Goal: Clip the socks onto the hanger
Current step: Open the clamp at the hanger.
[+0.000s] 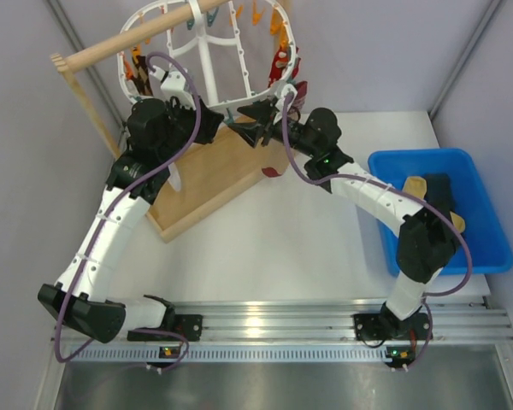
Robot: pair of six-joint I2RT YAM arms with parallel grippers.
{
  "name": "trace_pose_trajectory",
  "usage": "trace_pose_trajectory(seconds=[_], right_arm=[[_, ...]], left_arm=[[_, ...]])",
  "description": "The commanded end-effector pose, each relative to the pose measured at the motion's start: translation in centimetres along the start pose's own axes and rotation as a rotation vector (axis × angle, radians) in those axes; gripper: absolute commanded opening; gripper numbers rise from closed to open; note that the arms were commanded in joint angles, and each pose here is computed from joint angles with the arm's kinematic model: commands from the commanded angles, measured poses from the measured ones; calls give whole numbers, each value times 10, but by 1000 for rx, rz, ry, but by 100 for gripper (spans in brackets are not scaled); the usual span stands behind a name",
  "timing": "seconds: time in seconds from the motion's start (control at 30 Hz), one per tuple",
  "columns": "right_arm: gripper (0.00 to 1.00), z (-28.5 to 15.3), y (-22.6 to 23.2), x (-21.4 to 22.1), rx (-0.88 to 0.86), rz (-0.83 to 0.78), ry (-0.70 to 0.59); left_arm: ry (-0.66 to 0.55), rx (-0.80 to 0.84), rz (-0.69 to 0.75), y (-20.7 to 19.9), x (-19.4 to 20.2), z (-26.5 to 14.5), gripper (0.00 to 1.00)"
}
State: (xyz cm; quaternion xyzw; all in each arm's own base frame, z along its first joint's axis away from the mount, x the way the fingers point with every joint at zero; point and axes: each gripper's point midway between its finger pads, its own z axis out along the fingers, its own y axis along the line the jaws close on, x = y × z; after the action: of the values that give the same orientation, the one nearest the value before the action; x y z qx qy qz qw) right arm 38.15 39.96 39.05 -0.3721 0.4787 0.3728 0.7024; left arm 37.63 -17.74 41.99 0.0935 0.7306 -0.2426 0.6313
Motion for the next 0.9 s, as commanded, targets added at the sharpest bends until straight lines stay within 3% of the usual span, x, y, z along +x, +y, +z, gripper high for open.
trace_pose_trajectory(seconds=[0.0, 0.37, 0.57, 0.77, 0.87], right_arm=[[49, 5, 4, -28, -118, 96, -60], [51, 9, 24, -10, -277, 179, 11], [35, 10, 17, -13, -243, 188, -10], [35, 10, 19, -24, -243, 192, -33], [26, 11, 17, -23, -234, 190, -32]], left_arm=[[-37, 38, 43, -4, -11, -2, 0], [-28, 98, 55, -11, -7, 1, 0], [-16, 109, 56, -12, -2, 3, 0], [-2, 120, 62, -13, 1, 3, 0], [10, 116, 65, -11, 5, 3, 0]])
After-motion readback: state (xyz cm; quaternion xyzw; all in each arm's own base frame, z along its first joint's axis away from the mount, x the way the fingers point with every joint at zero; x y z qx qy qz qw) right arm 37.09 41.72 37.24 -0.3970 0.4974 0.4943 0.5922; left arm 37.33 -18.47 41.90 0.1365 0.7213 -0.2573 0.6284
